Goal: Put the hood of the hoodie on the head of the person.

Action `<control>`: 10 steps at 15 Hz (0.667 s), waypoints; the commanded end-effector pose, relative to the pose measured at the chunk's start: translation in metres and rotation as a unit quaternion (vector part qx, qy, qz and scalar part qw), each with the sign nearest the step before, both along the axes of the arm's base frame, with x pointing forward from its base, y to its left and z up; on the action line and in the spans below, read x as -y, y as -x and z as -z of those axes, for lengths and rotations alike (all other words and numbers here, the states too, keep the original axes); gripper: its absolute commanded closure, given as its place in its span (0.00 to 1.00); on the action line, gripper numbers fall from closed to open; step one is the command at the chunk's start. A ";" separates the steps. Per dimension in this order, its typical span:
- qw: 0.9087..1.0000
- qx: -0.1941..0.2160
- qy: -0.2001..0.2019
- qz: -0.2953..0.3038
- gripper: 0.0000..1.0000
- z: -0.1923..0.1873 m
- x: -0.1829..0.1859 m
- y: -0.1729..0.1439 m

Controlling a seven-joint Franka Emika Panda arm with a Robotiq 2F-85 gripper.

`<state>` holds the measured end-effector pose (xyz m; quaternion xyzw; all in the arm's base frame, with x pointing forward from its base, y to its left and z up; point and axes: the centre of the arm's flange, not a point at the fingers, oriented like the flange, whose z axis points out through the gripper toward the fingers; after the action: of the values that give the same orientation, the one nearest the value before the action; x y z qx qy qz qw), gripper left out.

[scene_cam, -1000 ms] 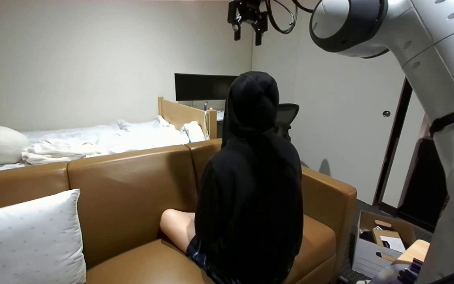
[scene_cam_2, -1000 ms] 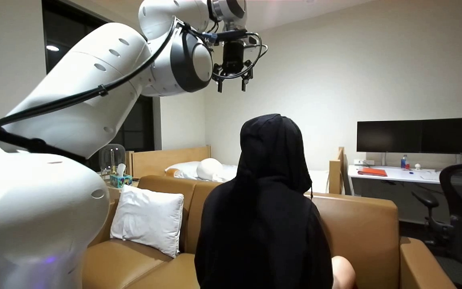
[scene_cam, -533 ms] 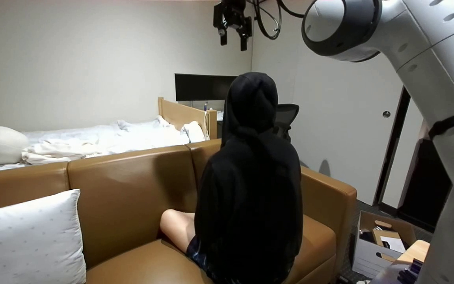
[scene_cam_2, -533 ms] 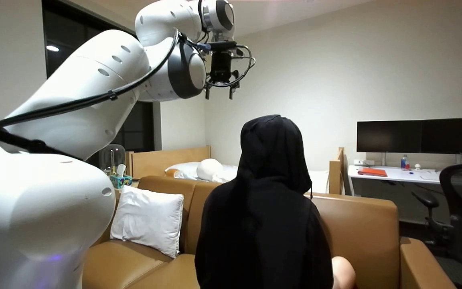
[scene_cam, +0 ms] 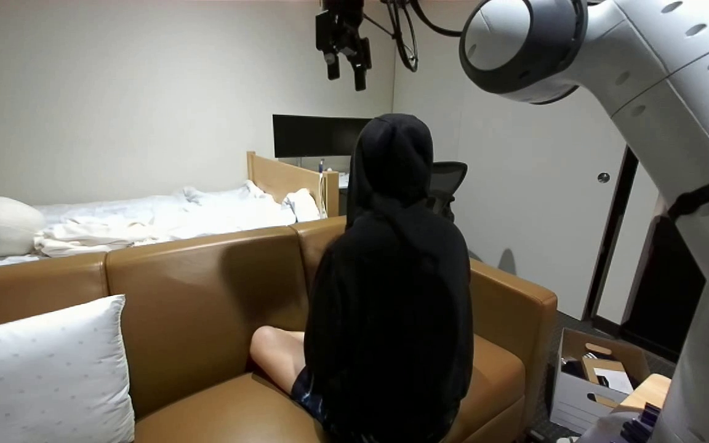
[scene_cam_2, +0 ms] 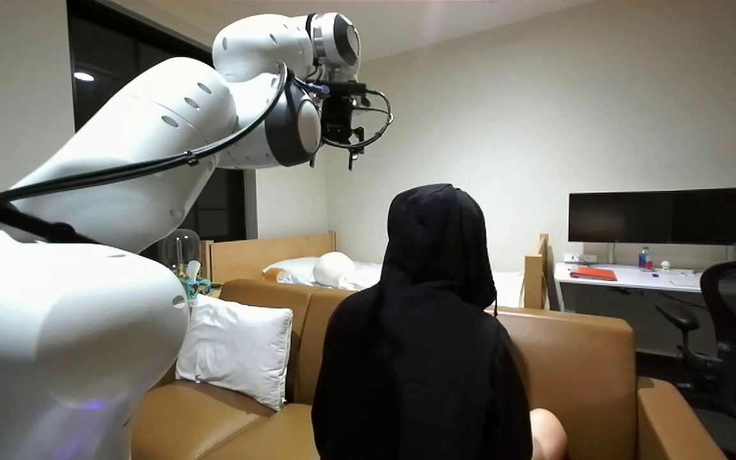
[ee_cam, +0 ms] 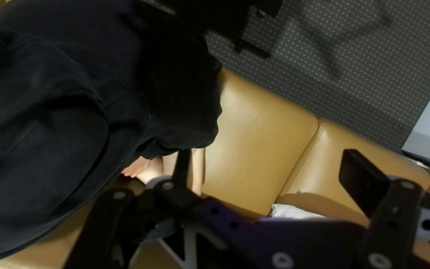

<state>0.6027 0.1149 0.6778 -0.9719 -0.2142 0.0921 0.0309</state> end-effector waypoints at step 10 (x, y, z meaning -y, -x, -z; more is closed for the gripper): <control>0.994 -0.066 0.049 -0.077 0.00 0.074 -0.029 0.022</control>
<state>0.6067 0.1514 0.6400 -0.9533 -0.2643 0.1460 0.0038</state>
